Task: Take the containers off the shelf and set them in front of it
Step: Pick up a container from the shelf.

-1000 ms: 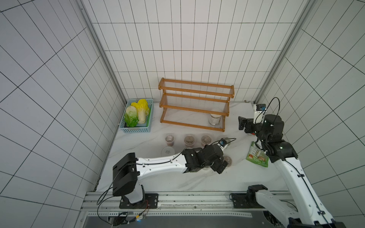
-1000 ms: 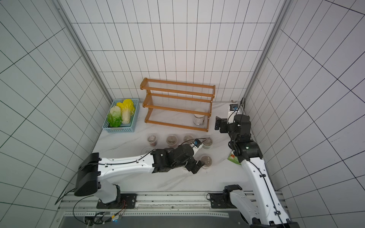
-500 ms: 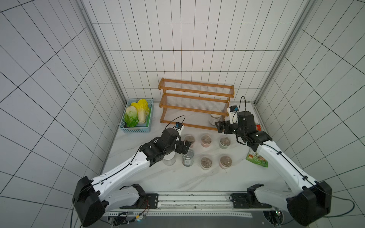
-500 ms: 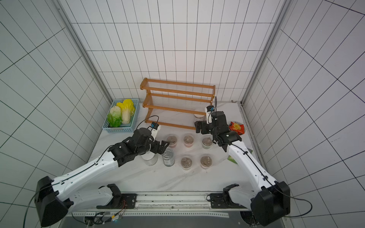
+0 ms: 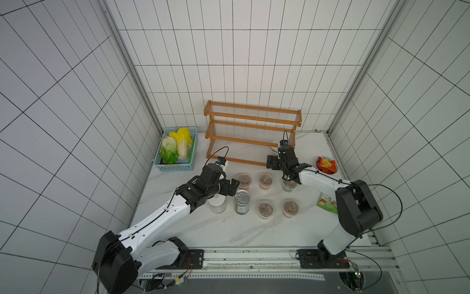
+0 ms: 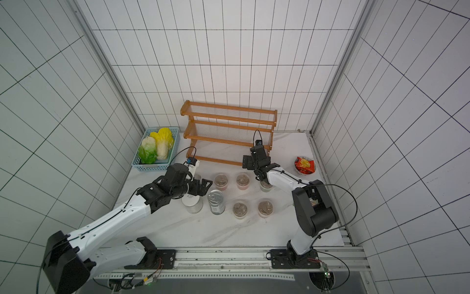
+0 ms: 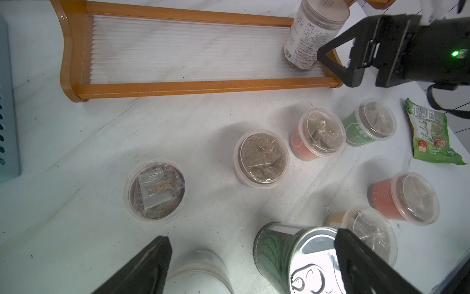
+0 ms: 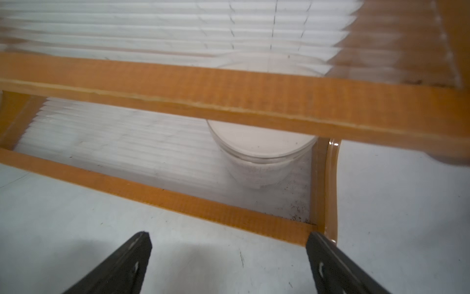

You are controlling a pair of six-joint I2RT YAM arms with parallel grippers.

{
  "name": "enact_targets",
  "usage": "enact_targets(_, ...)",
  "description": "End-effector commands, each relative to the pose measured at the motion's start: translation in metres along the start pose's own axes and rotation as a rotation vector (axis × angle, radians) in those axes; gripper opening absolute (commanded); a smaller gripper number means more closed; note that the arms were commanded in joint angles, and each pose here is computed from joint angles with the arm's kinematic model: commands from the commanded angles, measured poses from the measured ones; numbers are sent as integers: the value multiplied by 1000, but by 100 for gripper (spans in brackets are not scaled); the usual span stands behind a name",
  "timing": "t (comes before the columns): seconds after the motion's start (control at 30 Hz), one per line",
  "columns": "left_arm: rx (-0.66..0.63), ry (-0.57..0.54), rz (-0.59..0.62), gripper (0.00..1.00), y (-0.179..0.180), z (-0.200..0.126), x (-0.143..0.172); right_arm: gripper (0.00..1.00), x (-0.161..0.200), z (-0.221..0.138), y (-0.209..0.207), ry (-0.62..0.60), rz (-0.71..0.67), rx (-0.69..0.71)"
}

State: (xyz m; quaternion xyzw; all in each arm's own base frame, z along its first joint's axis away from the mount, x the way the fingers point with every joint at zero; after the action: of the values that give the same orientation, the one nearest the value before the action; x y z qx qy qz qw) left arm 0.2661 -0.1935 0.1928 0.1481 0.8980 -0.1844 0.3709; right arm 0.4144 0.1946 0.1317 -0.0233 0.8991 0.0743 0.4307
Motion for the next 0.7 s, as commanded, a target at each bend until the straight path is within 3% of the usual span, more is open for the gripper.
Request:
enact_targets(0.0, 23, -27, -23, 98, -1, -2, -4, 99, -39, 11, -10, -140, -7, 87)
enact_targets(0.37, 18, -16, -29, 98, 5, 1, -2, 99, -52, 63, -8, -256, -33, 37)
enact_targets(0.67, 22, 4, -32, 98, 7, 7, 1, 99, -63, 75, 0, -333, -97, -27)
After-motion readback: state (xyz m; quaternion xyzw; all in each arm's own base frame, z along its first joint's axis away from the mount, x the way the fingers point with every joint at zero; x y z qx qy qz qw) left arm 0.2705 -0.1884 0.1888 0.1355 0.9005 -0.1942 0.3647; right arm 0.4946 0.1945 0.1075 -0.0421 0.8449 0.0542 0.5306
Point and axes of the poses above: each gripper's point midway between its finger pads, its own z axis out along the fingers, its own y axis along the line the jaws close on, x = y × z, the point moved 2 cm from there along -z, back along the fingers, and after that the axes turned 2 degrees about z, right-handed, at the moved point
